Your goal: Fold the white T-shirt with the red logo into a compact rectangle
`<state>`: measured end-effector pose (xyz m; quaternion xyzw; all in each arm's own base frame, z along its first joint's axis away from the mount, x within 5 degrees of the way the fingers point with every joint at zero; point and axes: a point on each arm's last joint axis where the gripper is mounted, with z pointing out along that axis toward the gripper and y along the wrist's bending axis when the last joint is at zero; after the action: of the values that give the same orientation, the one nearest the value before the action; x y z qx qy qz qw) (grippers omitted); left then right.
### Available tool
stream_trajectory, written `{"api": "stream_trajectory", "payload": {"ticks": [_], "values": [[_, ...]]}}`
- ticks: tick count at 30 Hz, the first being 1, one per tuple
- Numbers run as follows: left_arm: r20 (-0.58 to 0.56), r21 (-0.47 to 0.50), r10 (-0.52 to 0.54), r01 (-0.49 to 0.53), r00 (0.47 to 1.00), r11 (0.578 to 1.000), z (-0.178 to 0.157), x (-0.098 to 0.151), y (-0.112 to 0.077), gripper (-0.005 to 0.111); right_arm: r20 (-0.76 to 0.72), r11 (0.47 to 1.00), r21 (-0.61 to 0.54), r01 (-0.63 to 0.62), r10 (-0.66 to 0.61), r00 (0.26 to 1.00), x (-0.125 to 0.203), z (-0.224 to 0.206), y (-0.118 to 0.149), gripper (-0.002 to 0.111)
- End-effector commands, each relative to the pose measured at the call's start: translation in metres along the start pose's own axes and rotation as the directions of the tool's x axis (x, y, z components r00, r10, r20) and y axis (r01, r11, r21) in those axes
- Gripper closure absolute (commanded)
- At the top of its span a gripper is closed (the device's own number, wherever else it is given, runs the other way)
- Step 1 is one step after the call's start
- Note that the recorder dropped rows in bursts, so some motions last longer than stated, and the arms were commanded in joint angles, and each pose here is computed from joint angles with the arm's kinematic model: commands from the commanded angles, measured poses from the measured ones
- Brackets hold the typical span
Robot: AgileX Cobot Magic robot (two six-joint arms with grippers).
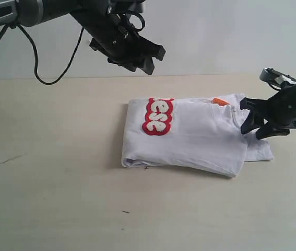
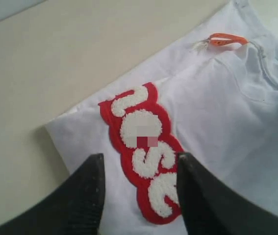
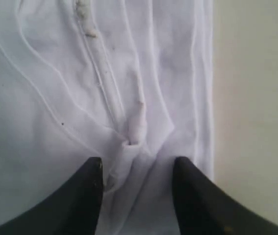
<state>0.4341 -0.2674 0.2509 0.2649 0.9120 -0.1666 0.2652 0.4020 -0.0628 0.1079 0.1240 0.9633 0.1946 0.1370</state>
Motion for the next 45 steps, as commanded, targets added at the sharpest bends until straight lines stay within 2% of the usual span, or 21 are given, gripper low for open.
{"api": "stream_trajectory", "payload": {"ticks": [1, 4, 8, 19, 22, 24, 27, 32, 34, 41, 45], "values": [[0.03, 0.001, 0.013, -0.013, 0.999, 1.0, -0.005, -0.003, -0.002, 0.061, 0.006, 0.999, -0.021, 0.036, -0.036, 0.999, 0.001, 0.011, -0.002, 0.075], [0.03, 0.0, 0.017, -0.017, 0.999, 1.0, -0.005, -0.003, -0.002, 0.061, 0.02, 0.997, -0.021, 0.071, -0.071, 0.997, -0.001, 0.008, 0.0, 0.093], [0.028, -0.002, 0.018, -0.018, 0.999, 1.0, -0.005, -0.003, -0.001, 0.061, -0.017, 0.996, -0.05, 0.077, -0.078, 0.997, 0.003, 0.006, 0.003, 0.108], [-0.051, -0.001, 0.013, -0.013, 0.999, 1.0, -0.002, 0.007, 0.003, 0.061, -0.227, 0.983, -0.164, 0.08, -0.117, 0.967, 0.023, -0.005, 0.015, 0.108], [-0.075, -0.004, 0.0, -0.001, 0.997, 1.0, 0.002, 0.013, 0.007, 0.061, -0.279, 0.994, -0.064, 0.093, -0.107, 0.954, 0.026, -0.009, 0.006, 0.108], [-0.091, -0.005, -0.008, 0.007, 0.996, 1.0, 0.003, 0.017, 0.01, 0.061, -0.255, 0.994, 0.024, 0.106, -0.096, 0.962, 0.023, -0.012, 0.001, 0.108], [-0.129, -0.003, 0.012, -0.013, 0.992, 1.0, 0.007, 0.027, 0.012, 0.061, -0.16, 0.991, 0.048, 0.122, -0.113, 0.981, 0.014, -0.02, 0.003, 0.102], [-0.145, 0.001, 0.038, -0.038, 0.989, 0.999, 0.016, 0.039, 0.014, 0.061, -0.006, 0.989, -0.07, 0.133, -0.134, 0.991, 0.002, -0.027, 0.019, 0.073], [-0.146, -0.002, 0.035, -0.036, 0.989, 0.999, 0.021, 0.043, 0.015, 0.061, 0.031, 0.988, -0.091, 0.127, -0.125, 0.992, -0.001, -0.026, 0.021, 0.066], [-0.156, 0.001, 0.046, -0.046, 0.987, 0.999, 0.025, 0.048, 0.016, 0.061, 0.081, 0.991, 0.008, 0.132, -0.132, 0.988, -0.007, -0.013, 0.007, 0.065], [-0.141, -0.001, 0.044, -0.045, 0.989, 0.999, 0.025, 0.047, 0.016, 0.061, 0.111, 0.993, 0.021, 0.118, -0.12, 0.987, -0.013, -0.008, 0.004, 0.059]]}}
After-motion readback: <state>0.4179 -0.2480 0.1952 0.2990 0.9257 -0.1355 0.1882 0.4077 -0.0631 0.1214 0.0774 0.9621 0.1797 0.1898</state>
